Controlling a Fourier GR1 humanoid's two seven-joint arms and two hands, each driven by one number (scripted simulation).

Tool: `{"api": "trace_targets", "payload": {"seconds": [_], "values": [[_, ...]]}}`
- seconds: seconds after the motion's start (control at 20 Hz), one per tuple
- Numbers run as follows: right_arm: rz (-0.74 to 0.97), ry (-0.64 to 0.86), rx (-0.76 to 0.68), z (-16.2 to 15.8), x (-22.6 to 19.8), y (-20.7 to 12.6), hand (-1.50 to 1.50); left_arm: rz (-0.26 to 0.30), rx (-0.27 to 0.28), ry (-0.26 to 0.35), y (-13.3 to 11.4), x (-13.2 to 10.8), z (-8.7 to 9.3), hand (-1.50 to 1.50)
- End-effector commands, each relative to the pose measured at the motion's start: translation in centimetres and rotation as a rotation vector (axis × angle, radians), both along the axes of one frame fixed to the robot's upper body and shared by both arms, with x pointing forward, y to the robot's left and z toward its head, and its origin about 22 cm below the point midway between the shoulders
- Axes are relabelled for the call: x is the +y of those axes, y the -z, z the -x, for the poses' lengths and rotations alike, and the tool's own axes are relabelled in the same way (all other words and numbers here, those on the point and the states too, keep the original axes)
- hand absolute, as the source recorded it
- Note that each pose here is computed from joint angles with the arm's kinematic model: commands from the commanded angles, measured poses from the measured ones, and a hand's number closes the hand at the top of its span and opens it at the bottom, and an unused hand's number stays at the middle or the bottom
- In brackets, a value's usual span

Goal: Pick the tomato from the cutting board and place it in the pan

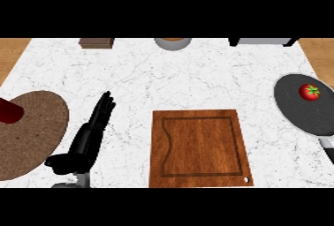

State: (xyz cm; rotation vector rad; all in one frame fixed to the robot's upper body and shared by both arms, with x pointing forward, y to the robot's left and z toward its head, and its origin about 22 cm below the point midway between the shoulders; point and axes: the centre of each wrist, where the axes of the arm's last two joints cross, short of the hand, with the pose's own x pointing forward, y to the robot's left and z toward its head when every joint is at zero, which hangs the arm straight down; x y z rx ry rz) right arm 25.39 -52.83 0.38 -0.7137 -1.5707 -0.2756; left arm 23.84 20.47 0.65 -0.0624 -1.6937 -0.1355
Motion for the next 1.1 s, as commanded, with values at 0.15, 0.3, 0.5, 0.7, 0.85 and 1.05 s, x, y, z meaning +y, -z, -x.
{"api": "trace_targets", "payload": {"seconds": [0.15,0.3,0.5,0.7,0.85,1.05], "values": [[0.005,-0.122,-0.026,3.6,-0.7,1.9,-1.50,-0.011,-0.009,-0.002,-1.5,0.0,0.3,0.00],[0.026,-0.118,-0.031,4.9,-1.2,1.9,-1.50,0.007,0.008,-0.004,-1.3,0.4,-1.1,0.00],[0.053,-0.119,-0.018,4.4,0.2,2.1,-1.50,0.002,-0.002,-0.006,-0.6,0.5,-0.6,0.00],[0.036,-0.113,0.002,7.0,-0.1,3.9,-1.50,0.006,0.006,-0.006,1.2,-0.4,0.3,0.00],[0.079,-0.119,0.009,8.3,-0.7,4.0,-1.50,-0.003,-0.008,-0.015,-0.2,-0.6,0.7,0.00],[0.094,-0.104,0.062,9.4,-0.4,4.3,-1.50,0.010,-0.008,-0.012,-0.7,-1.5,-1.9,0.00]]}}
